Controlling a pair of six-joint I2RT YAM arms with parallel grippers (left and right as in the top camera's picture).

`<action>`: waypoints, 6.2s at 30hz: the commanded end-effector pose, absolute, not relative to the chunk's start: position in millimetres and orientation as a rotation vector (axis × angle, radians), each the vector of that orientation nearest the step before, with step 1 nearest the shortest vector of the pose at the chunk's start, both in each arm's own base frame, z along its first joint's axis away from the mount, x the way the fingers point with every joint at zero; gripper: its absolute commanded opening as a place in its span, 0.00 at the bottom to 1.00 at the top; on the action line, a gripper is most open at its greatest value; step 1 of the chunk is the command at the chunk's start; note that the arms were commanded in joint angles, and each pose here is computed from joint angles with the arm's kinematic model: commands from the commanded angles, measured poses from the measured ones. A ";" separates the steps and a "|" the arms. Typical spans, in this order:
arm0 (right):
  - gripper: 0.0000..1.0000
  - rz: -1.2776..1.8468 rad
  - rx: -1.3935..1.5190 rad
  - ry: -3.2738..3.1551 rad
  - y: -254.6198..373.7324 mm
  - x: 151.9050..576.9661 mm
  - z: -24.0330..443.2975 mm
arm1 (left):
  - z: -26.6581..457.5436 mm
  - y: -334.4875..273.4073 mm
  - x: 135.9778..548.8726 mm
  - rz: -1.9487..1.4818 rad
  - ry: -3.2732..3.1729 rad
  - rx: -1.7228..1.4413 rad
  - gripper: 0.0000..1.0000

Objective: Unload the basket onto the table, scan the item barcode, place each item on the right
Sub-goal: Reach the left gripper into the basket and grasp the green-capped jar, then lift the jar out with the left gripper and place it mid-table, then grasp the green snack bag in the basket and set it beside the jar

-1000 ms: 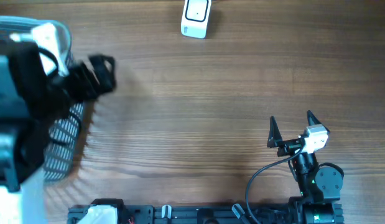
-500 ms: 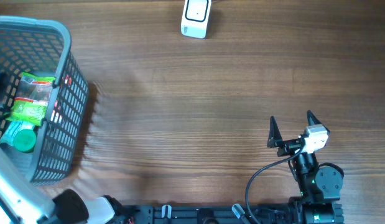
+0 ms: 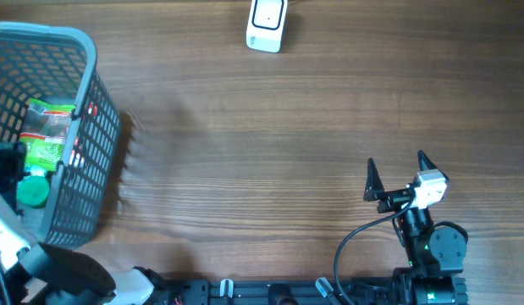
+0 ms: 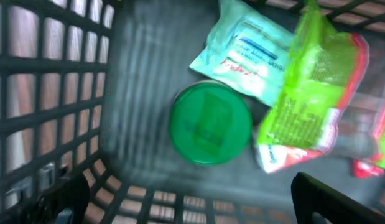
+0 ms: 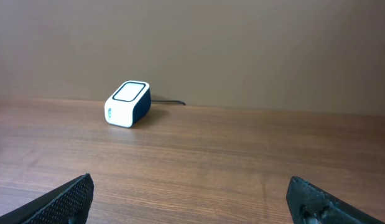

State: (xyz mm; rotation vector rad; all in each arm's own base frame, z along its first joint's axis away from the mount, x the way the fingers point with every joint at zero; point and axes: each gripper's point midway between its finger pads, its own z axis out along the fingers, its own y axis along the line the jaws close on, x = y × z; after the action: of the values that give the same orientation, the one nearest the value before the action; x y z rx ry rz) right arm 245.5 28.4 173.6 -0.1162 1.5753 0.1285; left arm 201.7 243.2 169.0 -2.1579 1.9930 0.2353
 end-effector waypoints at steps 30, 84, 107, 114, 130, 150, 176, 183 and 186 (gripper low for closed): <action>1.00 0.135 -0.094 1.569 26.6 245.5 175.0 | 48.5 254.2 218.0 0.201 2.120 -2.246 0.77; 1.00 0.135 -0.094 1.569 26.6 245.5 175.0 | 138.5 -247.1 327.9 0.099 2.852 0.084 0.65; 0.99 0.135 -0.094 1.569 26.6 245.5 175.0 | 128.9 -313.0 319.0 -0.101 2.795 0.657 1.00; 1.00 0.135 -0.094 1.569 26.6 245.5 175.0 | 344.7 -273.3 323.5 -0.318 2.428 0.520 1.00; 1.00 0.135 -0.094 1.569 26.6 245.5 175.0 | 334.6 176.7 311.2 -0.077 2.202 -1.400 1.00; 1.00 0.135 -0.094 1.569 26.6 245.5 175.0 | 68.9 261.2 303.7 -0.087 2.143 -1.868 1.00; 1.00 0.135 -0.094 1.569 26.6 245.5 175.0 | 169.8 260.6 349.8 -0.176 2.048 -1.661 0.04; 1.00 0.135 -0.094 1.569 26.6 245.5 175.0 | 281.6 243.2 328.7 -0.164 1.868 -1.494 0.04; 1.00 0.135 -0.094 1.569 26.6 245.5 175.0 | 318.6 219.7 306.8 -0.196 1.800 -1.466 0.04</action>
State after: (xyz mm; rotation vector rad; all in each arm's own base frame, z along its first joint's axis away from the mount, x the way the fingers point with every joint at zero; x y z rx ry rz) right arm 245.5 28.4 173.5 -0.1162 1.5757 0.1285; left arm 327.1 241.3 265.6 -1.5319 1.9007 -0.1613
